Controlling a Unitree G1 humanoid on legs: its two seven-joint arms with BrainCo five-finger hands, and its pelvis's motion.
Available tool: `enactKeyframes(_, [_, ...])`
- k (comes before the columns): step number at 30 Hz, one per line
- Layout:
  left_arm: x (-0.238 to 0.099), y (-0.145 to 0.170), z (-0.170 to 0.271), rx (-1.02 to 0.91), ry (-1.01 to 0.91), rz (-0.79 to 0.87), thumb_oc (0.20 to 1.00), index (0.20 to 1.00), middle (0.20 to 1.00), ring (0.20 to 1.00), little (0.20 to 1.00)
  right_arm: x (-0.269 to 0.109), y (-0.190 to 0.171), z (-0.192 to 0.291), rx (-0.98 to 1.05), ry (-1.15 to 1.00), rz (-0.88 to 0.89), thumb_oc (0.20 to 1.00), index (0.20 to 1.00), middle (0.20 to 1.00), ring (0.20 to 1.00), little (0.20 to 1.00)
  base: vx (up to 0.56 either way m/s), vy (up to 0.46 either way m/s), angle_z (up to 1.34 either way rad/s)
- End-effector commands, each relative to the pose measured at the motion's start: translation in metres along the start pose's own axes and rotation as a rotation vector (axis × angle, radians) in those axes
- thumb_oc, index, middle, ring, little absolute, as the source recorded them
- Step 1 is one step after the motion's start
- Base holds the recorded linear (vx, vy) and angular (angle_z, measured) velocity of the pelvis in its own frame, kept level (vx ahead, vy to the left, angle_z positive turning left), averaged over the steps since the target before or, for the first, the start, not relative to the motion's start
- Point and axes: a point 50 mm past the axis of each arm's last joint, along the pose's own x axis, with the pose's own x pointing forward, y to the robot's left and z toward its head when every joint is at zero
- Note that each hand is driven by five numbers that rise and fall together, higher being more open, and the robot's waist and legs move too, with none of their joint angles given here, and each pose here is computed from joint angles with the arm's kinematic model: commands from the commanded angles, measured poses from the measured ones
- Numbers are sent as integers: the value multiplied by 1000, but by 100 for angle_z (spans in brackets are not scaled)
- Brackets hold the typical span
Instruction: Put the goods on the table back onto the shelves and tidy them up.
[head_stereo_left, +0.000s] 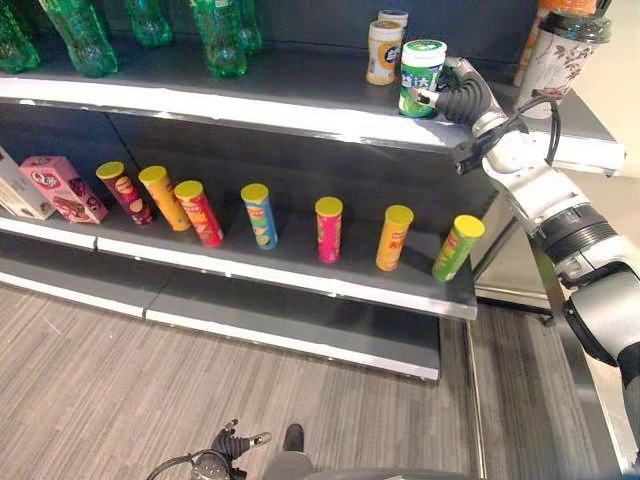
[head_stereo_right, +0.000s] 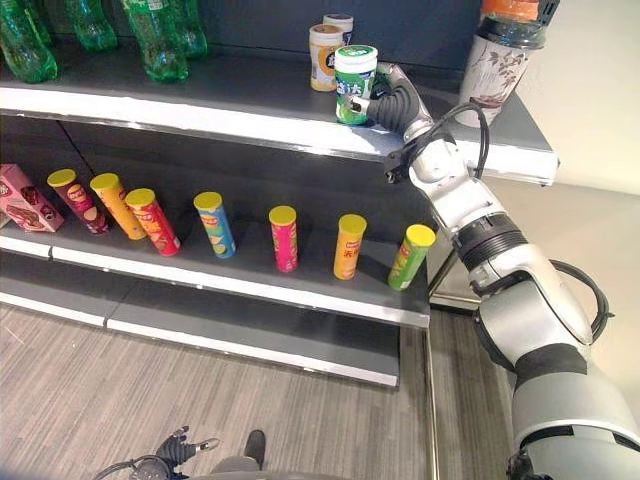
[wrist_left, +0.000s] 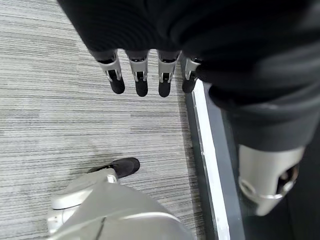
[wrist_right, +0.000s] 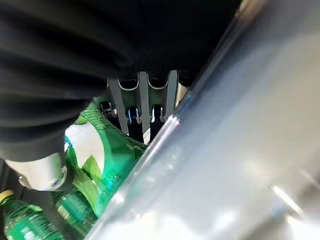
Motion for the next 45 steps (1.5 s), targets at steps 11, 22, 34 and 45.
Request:
enactKeyframes(11, [6, 10, 20, 54, -43, 14, 1000, 1000, 1000, 1000, 1000, 14, -25, 9, -8, 23, -131, 200, 200, 200, 200, 200, 0, 0, 0])
enactKeyframes(22, [7, 12, 19, 57, -34, 18, 1000, 1000, 1000, 1000, 1000, 13, -24, 2, -10, 59, -138, 1000, 1000, 1000, 1000, 1000, 0, 0, 0])
enactKeyframes(34, [6, 12, 17, 64, -28, 17, 1000, 1000, 1000, 1000, 1000, 11, -30, -4, 8, 83, -165, 1000, 1000, 1000, 1000, 1000, 0, 0, 0])
enactKeyframes(45, [5, 15, 4, 54, 31, 37, 1000, 1000, 1000, 1000, 1000, 7, -15, -3, 297, 44, -140, 1000, 1000, 1000, 1000, 1000, -2, 4, -1])
